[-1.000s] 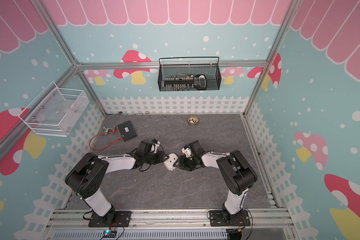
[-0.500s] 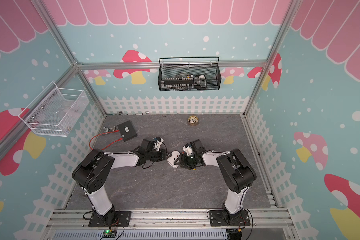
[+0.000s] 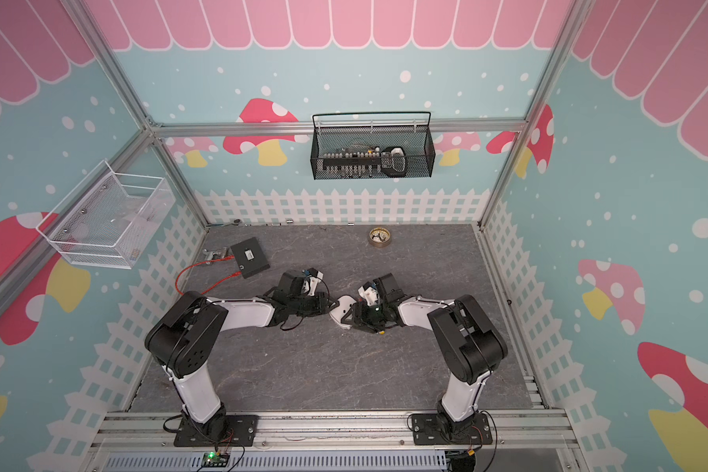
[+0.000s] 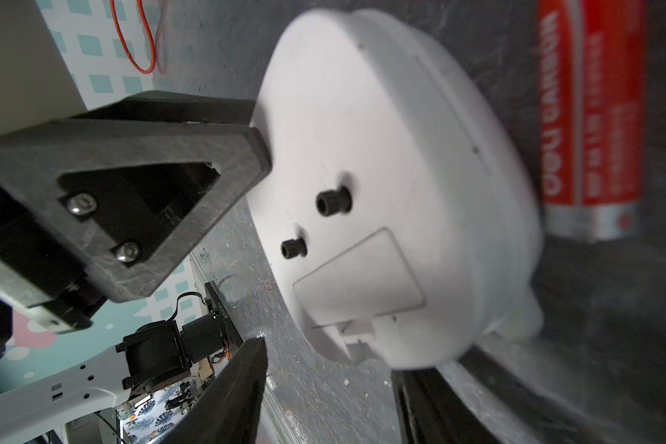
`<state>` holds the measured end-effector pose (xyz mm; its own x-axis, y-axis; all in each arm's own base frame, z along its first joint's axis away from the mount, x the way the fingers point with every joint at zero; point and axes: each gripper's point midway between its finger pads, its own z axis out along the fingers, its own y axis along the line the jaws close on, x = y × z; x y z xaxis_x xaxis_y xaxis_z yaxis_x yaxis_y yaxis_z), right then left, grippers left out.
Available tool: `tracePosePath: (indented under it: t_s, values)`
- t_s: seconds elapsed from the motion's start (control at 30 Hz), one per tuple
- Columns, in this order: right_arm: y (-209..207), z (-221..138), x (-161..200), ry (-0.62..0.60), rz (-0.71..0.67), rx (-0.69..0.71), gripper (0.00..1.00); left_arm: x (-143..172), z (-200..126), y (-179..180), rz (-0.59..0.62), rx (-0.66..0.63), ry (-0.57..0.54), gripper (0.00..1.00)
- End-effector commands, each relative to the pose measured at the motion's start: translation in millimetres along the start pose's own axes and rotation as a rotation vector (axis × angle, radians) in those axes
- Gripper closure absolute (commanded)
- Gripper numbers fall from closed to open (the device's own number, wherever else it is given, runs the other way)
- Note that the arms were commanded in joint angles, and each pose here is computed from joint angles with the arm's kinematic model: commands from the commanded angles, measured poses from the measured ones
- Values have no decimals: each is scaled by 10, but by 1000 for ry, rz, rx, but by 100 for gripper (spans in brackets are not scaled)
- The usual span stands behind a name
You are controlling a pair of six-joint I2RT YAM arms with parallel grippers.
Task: Remove the battery from the alarm
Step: Adjust the alarm at the center of the board.
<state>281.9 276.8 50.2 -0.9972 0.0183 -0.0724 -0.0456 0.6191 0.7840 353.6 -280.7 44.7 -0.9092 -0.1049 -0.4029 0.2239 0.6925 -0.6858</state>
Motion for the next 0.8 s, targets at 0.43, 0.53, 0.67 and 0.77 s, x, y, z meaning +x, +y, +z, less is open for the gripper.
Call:
tracePosePath:
  t_s: [0.43,0.53,0.67,0.77]
  values:
    - [59,154,117,36,14,-56,43,516,129,321,-45,-100,157,64]
    - [125,163,72,30,2,-70,43,537,143,310,-41,-98,163,64]
    - [255,232,-9,27,-20,-94,43,564,150,310,-40,-98,167,64]
    - [375,365,-28,45,-38,-115,43,549,134,308,-39,-101,158,64]
